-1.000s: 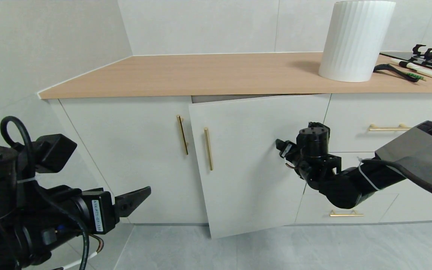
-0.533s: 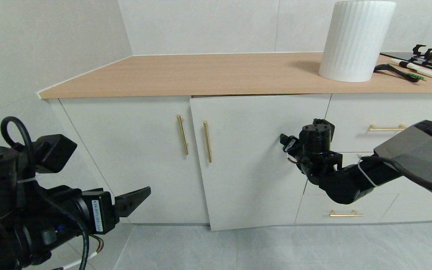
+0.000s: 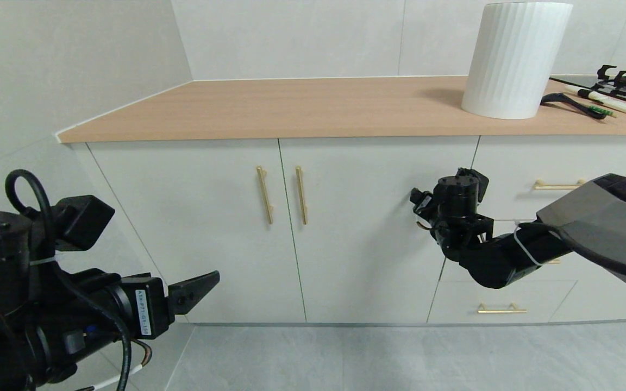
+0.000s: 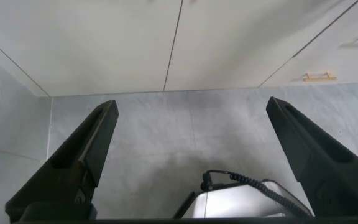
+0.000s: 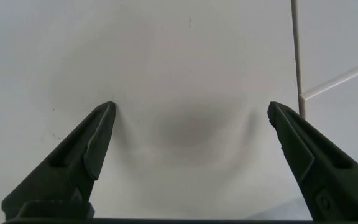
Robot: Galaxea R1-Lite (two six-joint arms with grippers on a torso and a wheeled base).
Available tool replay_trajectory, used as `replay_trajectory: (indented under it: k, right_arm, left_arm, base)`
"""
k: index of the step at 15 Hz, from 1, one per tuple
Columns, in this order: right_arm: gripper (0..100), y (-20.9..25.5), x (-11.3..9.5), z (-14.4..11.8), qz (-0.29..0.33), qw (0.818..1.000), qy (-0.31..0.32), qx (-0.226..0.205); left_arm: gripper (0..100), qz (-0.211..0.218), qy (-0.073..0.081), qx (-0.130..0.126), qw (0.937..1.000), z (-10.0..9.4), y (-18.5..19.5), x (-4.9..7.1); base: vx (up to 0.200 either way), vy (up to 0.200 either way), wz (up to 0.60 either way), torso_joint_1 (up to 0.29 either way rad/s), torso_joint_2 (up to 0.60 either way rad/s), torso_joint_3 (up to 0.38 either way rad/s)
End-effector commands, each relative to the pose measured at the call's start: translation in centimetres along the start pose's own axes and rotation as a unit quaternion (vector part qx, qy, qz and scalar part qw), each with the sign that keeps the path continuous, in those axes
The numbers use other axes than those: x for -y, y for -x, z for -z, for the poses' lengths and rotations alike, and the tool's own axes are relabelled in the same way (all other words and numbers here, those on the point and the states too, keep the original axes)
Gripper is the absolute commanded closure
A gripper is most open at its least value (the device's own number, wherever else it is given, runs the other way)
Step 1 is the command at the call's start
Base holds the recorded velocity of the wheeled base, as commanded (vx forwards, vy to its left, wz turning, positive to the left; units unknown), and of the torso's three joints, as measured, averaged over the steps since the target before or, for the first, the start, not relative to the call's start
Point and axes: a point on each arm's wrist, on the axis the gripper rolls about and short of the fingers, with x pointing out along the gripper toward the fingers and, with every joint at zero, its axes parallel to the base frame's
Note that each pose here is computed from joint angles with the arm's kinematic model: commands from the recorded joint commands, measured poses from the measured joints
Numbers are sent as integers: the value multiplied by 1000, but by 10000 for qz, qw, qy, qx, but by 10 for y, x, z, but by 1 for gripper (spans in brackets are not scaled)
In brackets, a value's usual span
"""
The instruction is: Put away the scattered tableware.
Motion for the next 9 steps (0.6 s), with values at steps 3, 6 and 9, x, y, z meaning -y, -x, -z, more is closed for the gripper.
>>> replay_trajectory:
  k: [3,6,9]
  right_arm:
    - [0,31,-2,-11,-359,9988,60,-325]
    - [0,103,11,-47,-1284,9865,359,-956]
    - [0,162,35,-99,-1768,9799,883,-277]
  left_arm:
    - [0,-7,-3,-17,10000,0,-1,0]
    - [0,-12,31,99,9999,0,6,-3]
    - [0,-155,56,472,9987,0,28,-18]
  base:
    - [0,0,0,0,0,0]
    - [0,0,0,0,0,0]
    - [0,0,0,0,0,0]
